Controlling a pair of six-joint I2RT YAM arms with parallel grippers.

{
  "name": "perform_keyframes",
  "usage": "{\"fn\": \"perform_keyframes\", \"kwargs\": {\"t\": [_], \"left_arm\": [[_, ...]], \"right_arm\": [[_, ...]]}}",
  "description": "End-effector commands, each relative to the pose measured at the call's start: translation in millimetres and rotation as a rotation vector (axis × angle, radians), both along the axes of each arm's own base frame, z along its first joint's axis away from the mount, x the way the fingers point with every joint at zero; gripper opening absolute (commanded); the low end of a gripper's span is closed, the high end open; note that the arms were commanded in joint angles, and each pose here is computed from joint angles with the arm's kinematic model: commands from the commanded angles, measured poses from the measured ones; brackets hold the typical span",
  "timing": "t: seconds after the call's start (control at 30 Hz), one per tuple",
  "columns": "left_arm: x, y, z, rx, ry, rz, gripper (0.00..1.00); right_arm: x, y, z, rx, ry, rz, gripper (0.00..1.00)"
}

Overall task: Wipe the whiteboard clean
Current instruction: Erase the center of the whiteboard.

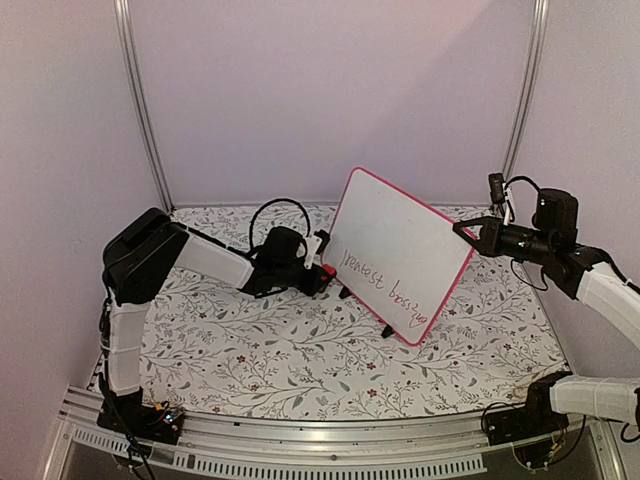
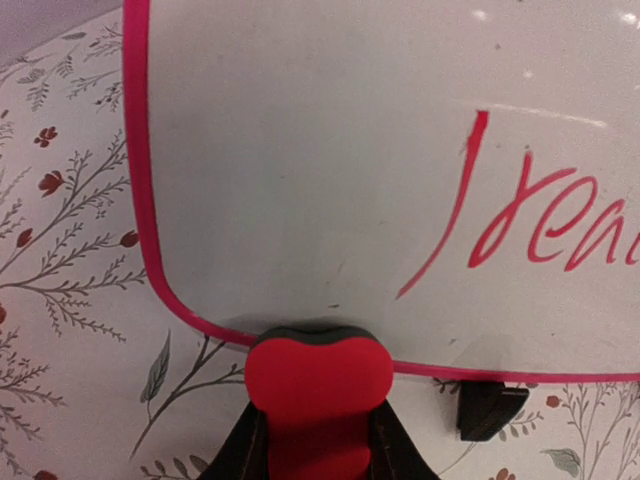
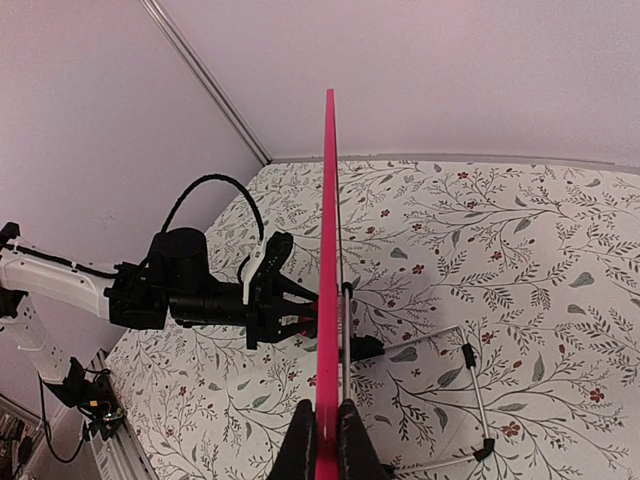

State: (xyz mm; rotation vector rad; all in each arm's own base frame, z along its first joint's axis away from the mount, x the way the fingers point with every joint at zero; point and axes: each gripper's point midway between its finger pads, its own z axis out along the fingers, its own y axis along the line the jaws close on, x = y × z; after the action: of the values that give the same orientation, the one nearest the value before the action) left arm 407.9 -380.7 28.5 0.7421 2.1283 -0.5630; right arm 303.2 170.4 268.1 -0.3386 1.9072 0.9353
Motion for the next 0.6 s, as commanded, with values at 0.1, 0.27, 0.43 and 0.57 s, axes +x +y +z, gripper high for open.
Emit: {"fn": "perform_keyframes", "kwargs": {"t": [0.1, 0.27, 0.43, 0.57], "left_arm": [[-4.0, -12.2, 9.5, -0.026, -0.006, -0.059, 0.00], [-4.1, -31.7, 42.6, -0.074, -0.072, -0.116, 0.00], [0.5, -43.6, 61.9, -0.082, -0.115, -0.128, 0.00], [9.3, -46.2, 72.0, -0.078, -0.142, -0.112, 0.00]], "right_arm": [[-25.4, 17.5, -30.7, -0.014, 0.104, 0.137, 0.00], [-25.3, 17.4, -30.5, -0.015, 0.104, 0.138, 0.00], [-25.2, 17.3, -30.7, -0.014, 0.105, 0.138, 0.00], [-25.7, 17.7, -30.1, -0.014, 0.103, 0.140, 0.00]]}}
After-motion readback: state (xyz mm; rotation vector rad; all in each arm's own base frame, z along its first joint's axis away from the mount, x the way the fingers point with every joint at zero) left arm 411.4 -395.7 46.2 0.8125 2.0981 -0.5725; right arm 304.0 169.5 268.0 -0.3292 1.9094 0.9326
